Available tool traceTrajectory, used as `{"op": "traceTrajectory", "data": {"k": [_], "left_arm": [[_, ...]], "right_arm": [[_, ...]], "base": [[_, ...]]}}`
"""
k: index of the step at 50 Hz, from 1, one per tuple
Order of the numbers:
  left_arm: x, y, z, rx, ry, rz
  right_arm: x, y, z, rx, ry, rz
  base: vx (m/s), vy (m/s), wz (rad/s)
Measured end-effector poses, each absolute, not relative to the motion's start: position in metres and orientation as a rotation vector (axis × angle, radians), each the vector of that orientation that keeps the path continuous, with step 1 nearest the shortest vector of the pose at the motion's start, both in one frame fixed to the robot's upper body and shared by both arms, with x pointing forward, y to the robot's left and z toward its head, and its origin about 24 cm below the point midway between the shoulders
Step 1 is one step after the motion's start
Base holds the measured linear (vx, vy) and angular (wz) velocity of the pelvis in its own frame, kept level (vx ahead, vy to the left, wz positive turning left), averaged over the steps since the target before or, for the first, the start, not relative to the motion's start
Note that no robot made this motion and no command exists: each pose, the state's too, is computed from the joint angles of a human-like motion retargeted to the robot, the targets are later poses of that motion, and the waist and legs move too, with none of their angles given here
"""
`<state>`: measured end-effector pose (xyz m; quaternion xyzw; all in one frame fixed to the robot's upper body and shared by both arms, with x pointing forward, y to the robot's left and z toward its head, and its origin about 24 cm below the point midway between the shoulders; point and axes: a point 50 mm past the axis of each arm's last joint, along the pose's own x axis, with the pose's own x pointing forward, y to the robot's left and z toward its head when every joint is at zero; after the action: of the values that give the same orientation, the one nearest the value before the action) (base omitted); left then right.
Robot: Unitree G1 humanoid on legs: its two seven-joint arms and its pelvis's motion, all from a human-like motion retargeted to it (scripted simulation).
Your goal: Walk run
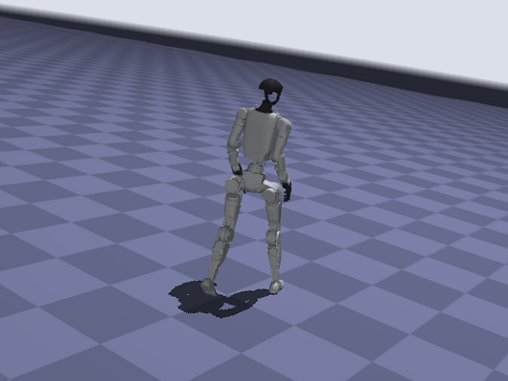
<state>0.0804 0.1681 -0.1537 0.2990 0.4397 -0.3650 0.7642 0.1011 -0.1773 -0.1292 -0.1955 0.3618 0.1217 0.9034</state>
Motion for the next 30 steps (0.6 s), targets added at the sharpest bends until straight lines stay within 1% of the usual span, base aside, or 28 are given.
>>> {"op": "traceTrajectory", "data": {"k": [5,8,12,15,21,23,27,30], "left_arm": [[0.094,0.165,-0.151,0.738,0.918,-0.851],[0.102,0.164,-0.147,0.783,0.856,-0.790],[0.112,0.160,-0.141,0.712,0.769,-0.631],[0.115,0.161,-0.137,0.686,0.728,-0.562],[0.107,0.155,-0.145,0.704,0.814,-0.638],[0.106,0.156,-0.146,0.702,0.841,-0.626],[0.103,0.157,-0.147,0.594,0.861,-0.556],[0.098,0.161,-0.149,0.543,0.912,-0.557]], "right_arm": [[0.101,-0.193,-0.133,-0.432,0.832,0.297],[0.096,-0.198,-0.139,-0.468,0.915,0.367],[0.090,-0.199,-0.140,-0.493,0.943,0.443],[0.084,-0.197,-0.141,-0.498,0.936,0.464],[0.080,-0.195,-0.146,-0.417,1.033,0.555],[0.080,-0.195,-0.146,-0.418,1.048,0.568],[0.077,-0.191,-0.148,-0.467,1.054,0.583],[0.074,-0.188,-0.151,-0.475,1.078,0.560]], "base": [[0.77,-0.44,0.85],[0.57,-0.32,0.39],[0.58,-0.26,-0.58],[0.69,-0.28,0.00],[0.65,-0.18,0.81],[0.97,-0.19,0.62],[1.03,-0.29,-0.72],[0.93,-0.18,-0.31]]}}
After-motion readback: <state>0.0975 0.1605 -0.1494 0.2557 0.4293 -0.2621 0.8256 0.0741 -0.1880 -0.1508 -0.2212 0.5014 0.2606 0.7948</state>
